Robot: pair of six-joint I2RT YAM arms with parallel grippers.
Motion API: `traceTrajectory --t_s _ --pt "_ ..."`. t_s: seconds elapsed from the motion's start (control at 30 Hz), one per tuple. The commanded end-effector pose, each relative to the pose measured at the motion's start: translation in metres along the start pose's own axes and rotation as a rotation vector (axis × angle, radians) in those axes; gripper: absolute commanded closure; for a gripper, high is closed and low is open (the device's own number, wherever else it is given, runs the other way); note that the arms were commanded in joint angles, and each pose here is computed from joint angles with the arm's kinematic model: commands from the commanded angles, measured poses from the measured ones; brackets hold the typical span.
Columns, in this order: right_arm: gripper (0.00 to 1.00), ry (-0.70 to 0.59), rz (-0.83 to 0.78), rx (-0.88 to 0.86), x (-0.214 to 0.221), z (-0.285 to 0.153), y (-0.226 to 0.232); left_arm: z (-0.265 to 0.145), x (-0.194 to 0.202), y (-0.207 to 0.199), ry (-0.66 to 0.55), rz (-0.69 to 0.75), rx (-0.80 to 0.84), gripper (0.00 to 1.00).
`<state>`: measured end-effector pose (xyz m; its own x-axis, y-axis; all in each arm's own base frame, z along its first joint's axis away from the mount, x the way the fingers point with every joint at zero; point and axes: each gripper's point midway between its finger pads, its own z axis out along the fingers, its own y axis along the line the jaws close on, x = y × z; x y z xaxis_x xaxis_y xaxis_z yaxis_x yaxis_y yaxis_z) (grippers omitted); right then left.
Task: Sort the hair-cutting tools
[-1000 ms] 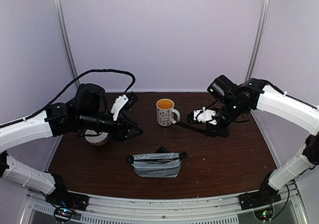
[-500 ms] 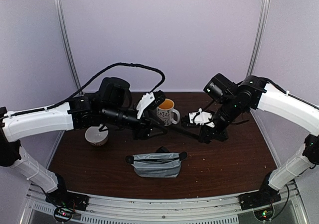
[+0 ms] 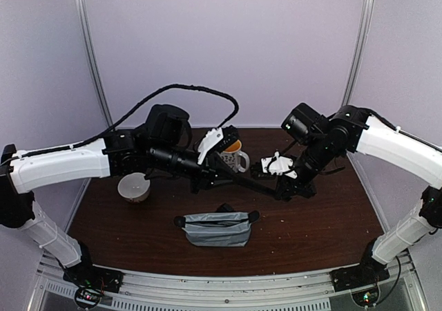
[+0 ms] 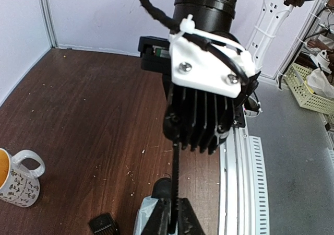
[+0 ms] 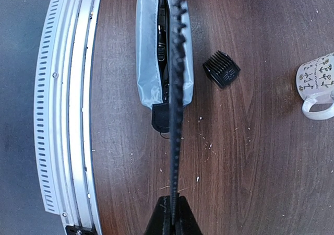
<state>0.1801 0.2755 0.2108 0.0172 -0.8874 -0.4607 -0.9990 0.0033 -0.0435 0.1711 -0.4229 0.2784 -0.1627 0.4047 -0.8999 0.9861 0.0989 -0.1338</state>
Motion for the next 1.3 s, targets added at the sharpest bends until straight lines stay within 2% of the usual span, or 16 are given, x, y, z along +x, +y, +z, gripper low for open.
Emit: traceTrajectory --t_s 0.0,0.1,0.17,0.27,0.37,0.5,0.67,0.9,1.17,1.27 --pt "1.0 -0.023 0.004 -0.012 -0.009 -0.003 0.002 0.002 -0.012 -0.006 -0.02 0.022 0.033 0.94" --pt "1.0 -0.022 0.006 -0.015 -0.01 -0.003 0.002 0.001 -0.011 -0.004 -0.016 0.022 0.018 1.0" --pt "0.99 -0.023 0.006 -0.013 -0.01 -0.005 0.002 0.0 -0.011 -0.002 -0.017 0.024 0.004 1.0" --pt "0.86 -0.03 0.013 0.004 -0.007 -0.007 0.002 -0.002 -0.011 0.0 -0.031 0.025 -0.011 1.0" --pt "0.69 -0.096 0.039 0.017 -0.003 -0.019 0.0 -0.007 -0.014 0.001 -0.074 0.02 -0.02 1.0" --pt "0.6 -0.245 0.128 -0.013 -0.002 -0.043 -0.008 -0.018 -0.022 0.004 -0.155 -0.006 -0.029 1.0" --pt "0.59 -0.379 0.197 -0.124 -0.005 -0.054 -0.002 -0.027 -0.035 0.002 -0.249 -0.024 0.011 1.0" --pt "0.59 -0.408 0.225 -0.129 -0.005 -0.048 -0.002 -0.025 -0.039 0.0 -0.274 -0.039 0.042 1.0" --pt "0.7 -0.429 0.22 -0.115 -0.007 -0.056 -0.001 -0.025 -0.036 -0.001 -0.27 -0.044 0.049 1.0" --pt "0.79 -0.44 0.227 -0.098 -0.004 -0.062 -0.004 -0.025 -0.034 0.0 -0.268 -0.048 0.046 1.0"
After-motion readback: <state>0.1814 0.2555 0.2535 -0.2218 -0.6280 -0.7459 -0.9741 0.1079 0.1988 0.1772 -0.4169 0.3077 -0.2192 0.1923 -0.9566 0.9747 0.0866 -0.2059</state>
